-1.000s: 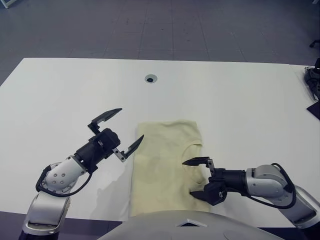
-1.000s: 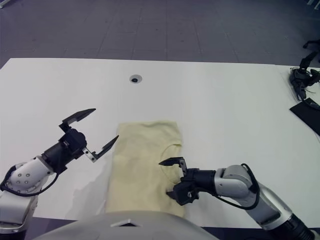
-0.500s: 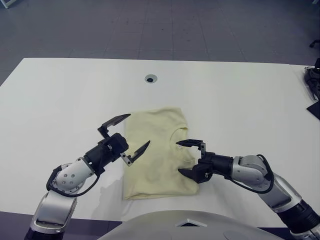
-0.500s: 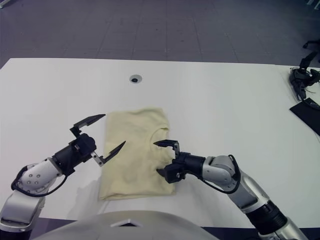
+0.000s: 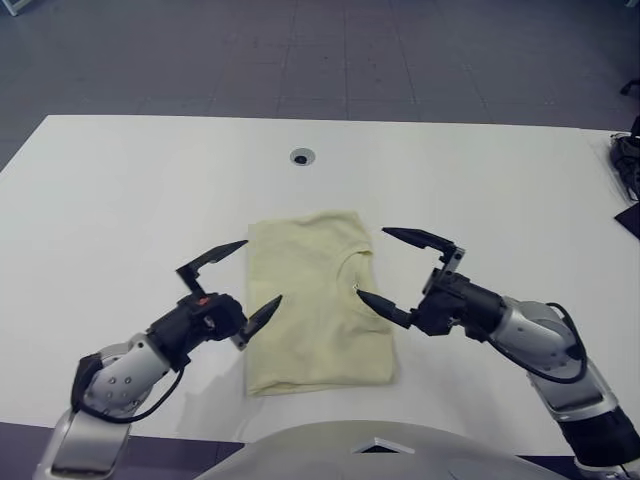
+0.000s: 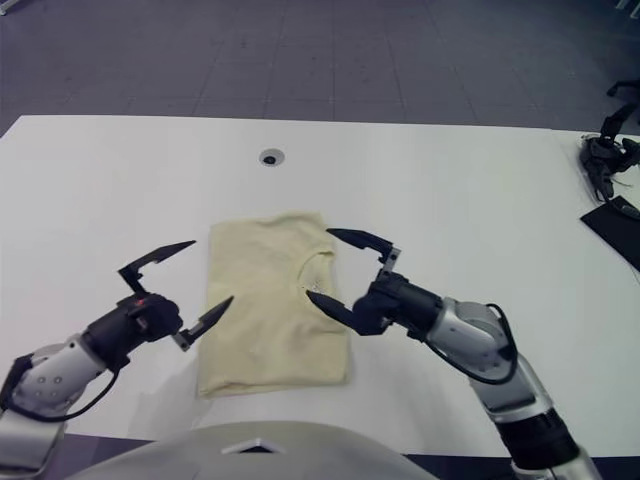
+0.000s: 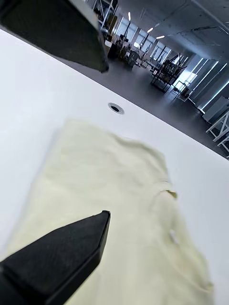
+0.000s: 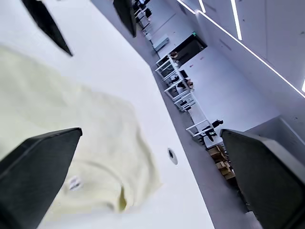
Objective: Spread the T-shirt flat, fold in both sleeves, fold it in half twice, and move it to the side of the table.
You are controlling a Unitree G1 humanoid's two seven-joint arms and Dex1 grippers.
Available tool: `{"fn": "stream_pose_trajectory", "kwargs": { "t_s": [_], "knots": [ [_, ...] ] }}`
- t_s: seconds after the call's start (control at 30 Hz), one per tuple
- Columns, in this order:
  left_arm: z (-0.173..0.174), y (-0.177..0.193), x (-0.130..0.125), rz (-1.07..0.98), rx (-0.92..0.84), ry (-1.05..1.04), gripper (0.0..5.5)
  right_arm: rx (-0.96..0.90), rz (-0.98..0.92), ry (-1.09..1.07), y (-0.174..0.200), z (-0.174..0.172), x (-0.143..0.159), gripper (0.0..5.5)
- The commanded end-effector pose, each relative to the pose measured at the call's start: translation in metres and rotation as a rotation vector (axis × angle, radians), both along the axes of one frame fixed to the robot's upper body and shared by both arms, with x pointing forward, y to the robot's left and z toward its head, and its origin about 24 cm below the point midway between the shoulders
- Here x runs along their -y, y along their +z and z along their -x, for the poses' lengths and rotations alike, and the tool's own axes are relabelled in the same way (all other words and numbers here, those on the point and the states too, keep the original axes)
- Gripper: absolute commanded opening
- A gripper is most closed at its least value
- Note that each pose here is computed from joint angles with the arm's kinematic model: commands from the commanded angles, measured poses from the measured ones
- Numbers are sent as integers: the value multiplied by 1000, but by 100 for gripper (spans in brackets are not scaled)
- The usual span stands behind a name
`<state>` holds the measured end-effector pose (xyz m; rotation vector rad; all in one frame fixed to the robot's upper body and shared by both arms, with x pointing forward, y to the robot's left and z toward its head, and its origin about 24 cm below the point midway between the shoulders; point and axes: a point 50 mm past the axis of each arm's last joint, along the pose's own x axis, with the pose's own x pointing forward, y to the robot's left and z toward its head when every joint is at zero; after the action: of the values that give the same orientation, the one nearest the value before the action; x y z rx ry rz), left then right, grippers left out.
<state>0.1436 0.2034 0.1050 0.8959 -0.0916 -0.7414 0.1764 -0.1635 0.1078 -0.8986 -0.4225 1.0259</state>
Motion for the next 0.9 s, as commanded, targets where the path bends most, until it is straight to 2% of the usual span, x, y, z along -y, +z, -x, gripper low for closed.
{"fn": "stream_pose_trajectory", "kwargs": {
  "t_s": [0.03, 0.3, 0.43, 0.53, 0.63, 0.9],
  "knots": [
    [24, -7, -22, -184, -27, -30, 538, -45, 249, 52, -17, 19, 27, 540],
    [57, -20, -46, -319, -224, -56, 538, -124, 441, 169, -33, 42, 34, 540],
    [70, -35, -46, -375, -390, -111, 538, -156, 430, 204, -38, 49, 26, 540],
    [73, -47, -35, -395, -436, -189, 538, -203, 446, 249, -47, 52, 20, 540],
    [68, -55, -27, -430, -415, -260, 499, -222, 451, 279, -51, 53, 16, 503],
    [65, -60, -17, -418, -394, -318, 339, -230, 445, 298, -58, 51, 8, 361]
  ]
}}
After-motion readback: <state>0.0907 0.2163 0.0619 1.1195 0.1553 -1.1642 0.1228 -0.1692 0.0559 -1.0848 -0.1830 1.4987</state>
